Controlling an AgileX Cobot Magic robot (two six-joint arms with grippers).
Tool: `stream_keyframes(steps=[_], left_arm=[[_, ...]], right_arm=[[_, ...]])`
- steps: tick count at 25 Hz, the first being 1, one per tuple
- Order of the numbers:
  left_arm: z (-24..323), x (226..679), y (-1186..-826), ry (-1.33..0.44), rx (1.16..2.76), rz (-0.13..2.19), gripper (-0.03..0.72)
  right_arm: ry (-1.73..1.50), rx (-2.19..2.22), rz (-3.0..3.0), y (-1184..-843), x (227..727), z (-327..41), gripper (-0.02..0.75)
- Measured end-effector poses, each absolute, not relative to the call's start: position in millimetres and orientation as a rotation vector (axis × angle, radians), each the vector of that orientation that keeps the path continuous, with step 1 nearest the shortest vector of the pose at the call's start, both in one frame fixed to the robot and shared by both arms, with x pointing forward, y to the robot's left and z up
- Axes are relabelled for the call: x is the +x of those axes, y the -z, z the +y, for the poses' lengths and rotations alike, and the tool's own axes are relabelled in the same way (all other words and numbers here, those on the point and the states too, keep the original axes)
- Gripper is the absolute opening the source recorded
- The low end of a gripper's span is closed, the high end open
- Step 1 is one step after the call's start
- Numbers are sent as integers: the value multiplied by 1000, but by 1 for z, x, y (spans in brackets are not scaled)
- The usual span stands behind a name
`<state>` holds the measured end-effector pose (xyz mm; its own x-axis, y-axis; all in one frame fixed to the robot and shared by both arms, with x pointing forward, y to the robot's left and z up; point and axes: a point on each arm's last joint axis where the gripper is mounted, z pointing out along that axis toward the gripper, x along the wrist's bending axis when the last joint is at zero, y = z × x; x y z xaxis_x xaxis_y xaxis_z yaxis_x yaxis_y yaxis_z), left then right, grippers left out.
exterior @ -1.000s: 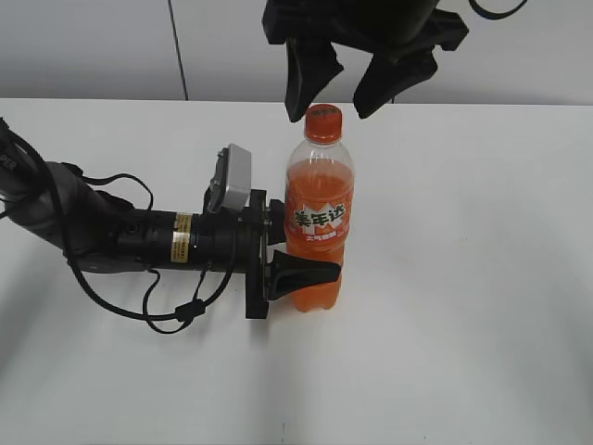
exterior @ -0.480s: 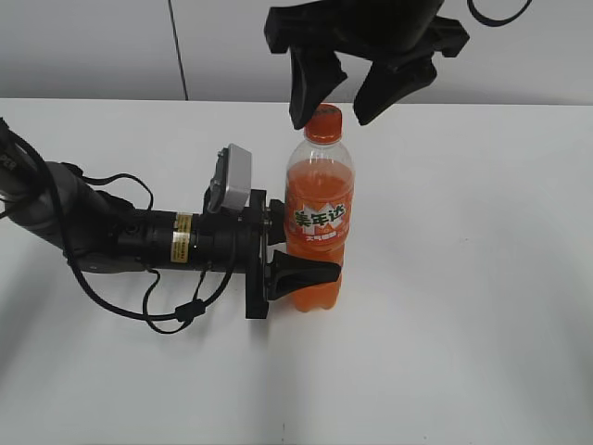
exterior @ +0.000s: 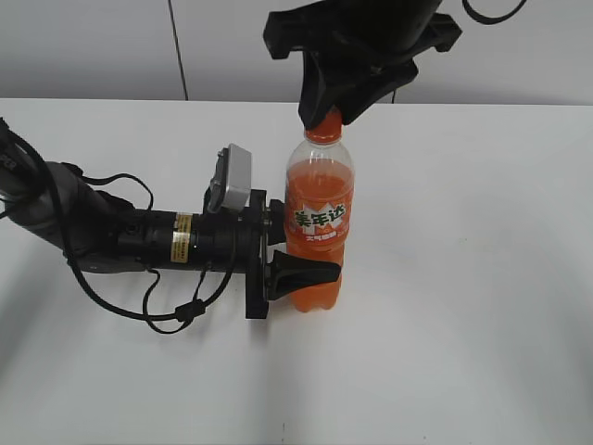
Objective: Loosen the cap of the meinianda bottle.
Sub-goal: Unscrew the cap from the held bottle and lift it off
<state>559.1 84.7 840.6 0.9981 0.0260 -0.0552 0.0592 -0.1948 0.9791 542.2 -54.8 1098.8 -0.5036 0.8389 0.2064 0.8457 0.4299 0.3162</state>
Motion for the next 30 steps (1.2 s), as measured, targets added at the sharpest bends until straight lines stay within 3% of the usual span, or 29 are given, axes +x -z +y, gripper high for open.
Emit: stream_keyframes(steps=[7, 17, 18, 20, 22, 30], left_arm=[[85, 559, -841, 30, 1767, 61, 405], [85, 559, -841, 29, 1767, 60, 405], [85, 559, -841, 31, 1767, 63, 405], [85, 559, -841, 32, 1765, 71, 404], [85, 560, -841, 33, 1765, 77, 404], [85, 560, -841, 34, 1764, 80, 403]], right_arm=[[612, -1207, -2868, -1099, 542, -54, 257], [598, -283, -3227, -1101, 542, -55, 247], [595, -178, -3251, -1102, 542, -55, 221], [592, 23, -3285, -1104, 541, -55, 82], [579, 223, -3298, -1105, 540, -55, 15], [562, 437, -3301, -1105, 540, -55, -15]])
